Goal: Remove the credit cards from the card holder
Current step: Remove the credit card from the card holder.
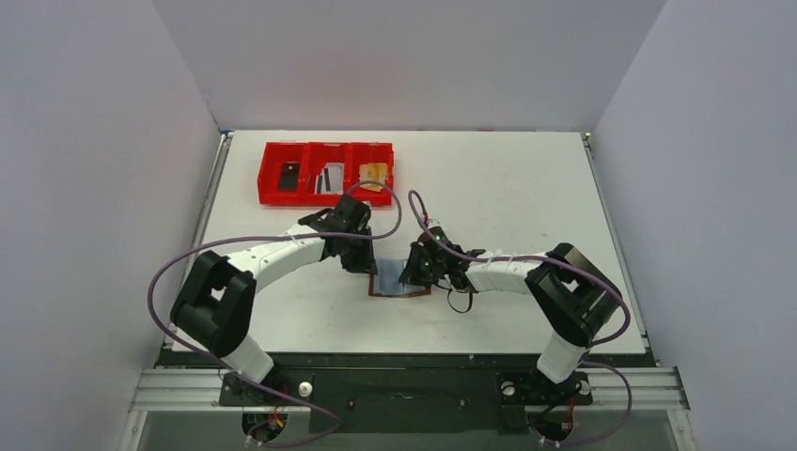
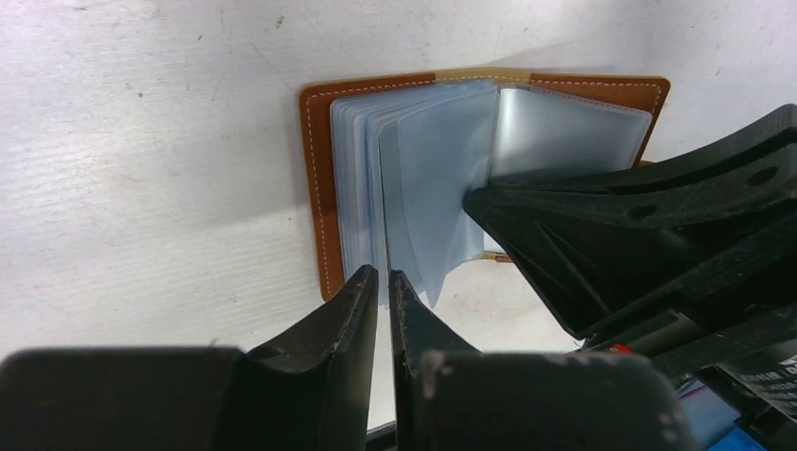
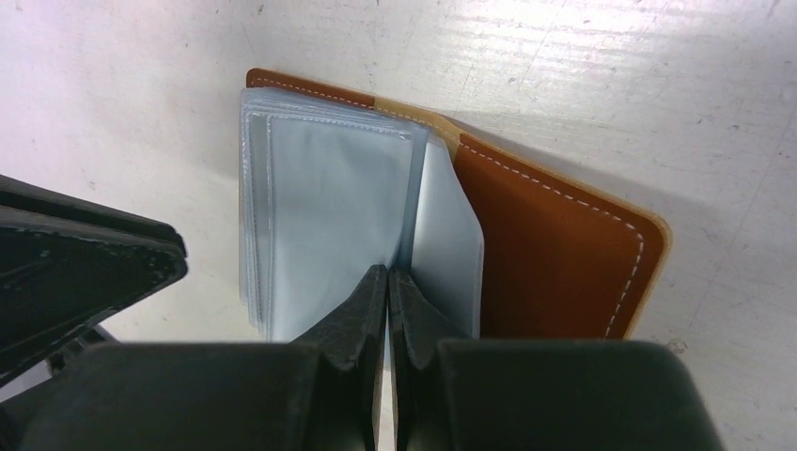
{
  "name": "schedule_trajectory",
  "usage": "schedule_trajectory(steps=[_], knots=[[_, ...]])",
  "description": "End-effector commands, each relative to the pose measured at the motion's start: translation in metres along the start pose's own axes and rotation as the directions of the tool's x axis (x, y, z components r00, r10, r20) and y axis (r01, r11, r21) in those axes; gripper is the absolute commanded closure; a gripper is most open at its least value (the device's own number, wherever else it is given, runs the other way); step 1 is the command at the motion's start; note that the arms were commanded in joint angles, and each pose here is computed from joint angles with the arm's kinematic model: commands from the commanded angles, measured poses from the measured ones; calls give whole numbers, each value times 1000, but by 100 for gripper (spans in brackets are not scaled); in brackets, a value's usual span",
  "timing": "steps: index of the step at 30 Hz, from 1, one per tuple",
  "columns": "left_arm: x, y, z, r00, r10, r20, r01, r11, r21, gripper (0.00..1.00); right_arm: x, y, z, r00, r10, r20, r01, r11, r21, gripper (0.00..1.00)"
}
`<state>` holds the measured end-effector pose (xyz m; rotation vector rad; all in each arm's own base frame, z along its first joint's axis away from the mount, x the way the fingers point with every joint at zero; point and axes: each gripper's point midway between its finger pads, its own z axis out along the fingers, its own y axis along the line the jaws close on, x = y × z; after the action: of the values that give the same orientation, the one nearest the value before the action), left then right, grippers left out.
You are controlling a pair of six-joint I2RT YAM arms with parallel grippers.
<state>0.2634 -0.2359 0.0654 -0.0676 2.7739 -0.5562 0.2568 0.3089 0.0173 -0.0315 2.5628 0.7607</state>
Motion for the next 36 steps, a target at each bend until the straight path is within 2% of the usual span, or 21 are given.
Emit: schedule_trajectory(steps=[1,7,21,28,36], knots=[[-6,-15,8,1000,3,16,-4,999,43,94,25,-28,8,998,31,-61,-28,998,53,100],[1,-19,18,1000,9,-7,-9,999,43,100,26,-31,9,997,37,-64,-34,998,50,100],[11,-23,35,999,17,-37,-16,999,29,100,27,-33,9,997,39,-62,-36,998,46,100],[11,-34,35,999,8,-35,-5,997,73,100,15,-23,2,999,30,-39,-29,999,34,100],[12,-39,35,999,2,-36,2,995,98,100,-12,-1,-19,1000,8,24,-8,1000,4,74]])
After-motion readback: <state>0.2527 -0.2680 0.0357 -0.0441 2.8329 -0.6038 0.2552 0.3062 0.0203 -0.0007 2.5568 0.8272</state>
